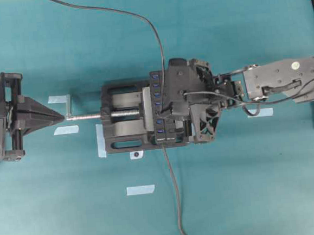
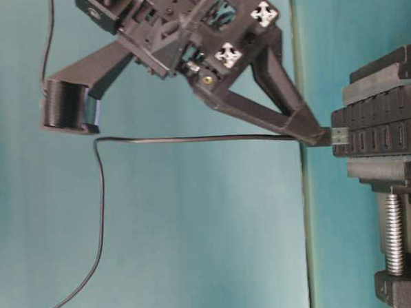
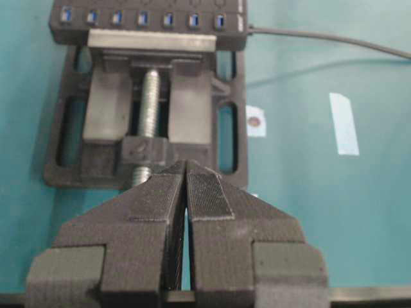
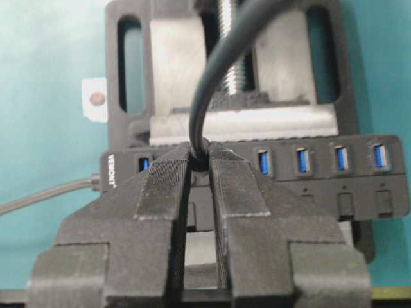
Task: Insert the USB into the second port from the front of the fixed hub.
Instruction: 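Lower the plug with the right gripper into the second port from the front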
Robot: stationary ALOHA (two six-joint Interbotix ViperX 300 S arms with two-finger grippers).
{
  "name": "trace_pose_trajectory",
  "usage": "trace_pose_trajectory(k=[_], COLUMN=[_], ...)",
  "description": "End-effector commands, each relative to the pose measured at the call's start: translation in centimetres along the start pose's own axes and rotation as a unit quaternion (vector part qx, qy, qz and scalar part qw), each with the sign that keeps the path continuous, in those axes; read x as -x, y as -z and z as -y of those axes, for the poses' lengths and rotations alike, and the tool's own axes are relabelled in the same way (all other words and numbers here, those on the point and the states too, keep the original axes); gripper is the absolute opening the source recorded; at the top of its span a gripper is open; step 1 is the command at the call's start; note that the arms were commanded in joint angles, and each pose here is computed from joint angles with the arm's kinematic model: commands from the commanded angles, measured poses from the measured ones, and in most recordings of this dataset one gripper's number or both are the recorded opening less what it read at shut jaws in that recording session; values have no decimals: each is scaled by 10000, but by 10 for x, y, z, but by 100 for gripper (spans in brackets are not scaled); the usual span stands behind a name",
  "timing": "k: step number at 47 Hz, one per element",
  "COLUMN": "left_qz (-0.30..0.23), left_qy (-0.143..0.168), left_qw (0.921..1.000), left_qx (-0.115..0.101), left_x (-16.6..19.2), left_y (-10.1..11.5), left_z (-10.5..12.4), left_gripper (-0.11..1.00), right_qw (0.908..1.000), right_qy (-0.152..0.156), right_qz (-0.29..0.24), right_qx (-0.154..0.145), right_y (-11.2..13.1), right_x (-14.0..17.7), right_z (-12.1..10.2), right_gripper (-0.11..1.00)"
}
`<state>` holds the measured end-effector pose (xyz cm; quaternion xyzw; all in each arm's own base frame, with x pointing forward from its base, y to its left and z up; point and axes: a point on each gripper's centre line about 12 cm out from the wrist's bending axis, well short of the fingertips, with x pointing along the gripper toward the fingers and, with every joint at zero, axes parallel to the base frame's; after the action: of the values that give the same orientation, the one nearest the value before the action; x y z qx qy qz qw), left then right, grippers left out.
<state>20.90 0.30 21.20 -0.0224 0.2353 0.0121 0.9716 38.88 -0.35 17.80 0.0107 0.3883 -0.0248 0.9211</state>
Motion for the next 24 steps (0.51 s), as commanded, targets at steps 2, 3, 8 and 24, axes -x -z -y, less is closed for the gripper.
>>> trace_pose_trajectory(k=[2,3,8,24], left_qz=[70,62,62,55], left_qy=[-11,-11,-18,-19], left_qw=[10000,10000,10000,10000], left_qx=[7,7,10,10], left_x=[0,0,0,0], left_y=[-5,-5,-5,-4], left_z=[0,0,-1,-1], left_gripper=[0,0,0,0], right_qw=[9999,9999,9999,9998], right_qy=[-25,-24,-33,-61], right_qz=[161,153,138,189], right_qx=[26,27,61,84], right_y=[-10,-9,-9,-9], right_x=[3,3,1,-3], right_z=[-2,-2,-3,-5], right_gripper=[4,4,4,4])
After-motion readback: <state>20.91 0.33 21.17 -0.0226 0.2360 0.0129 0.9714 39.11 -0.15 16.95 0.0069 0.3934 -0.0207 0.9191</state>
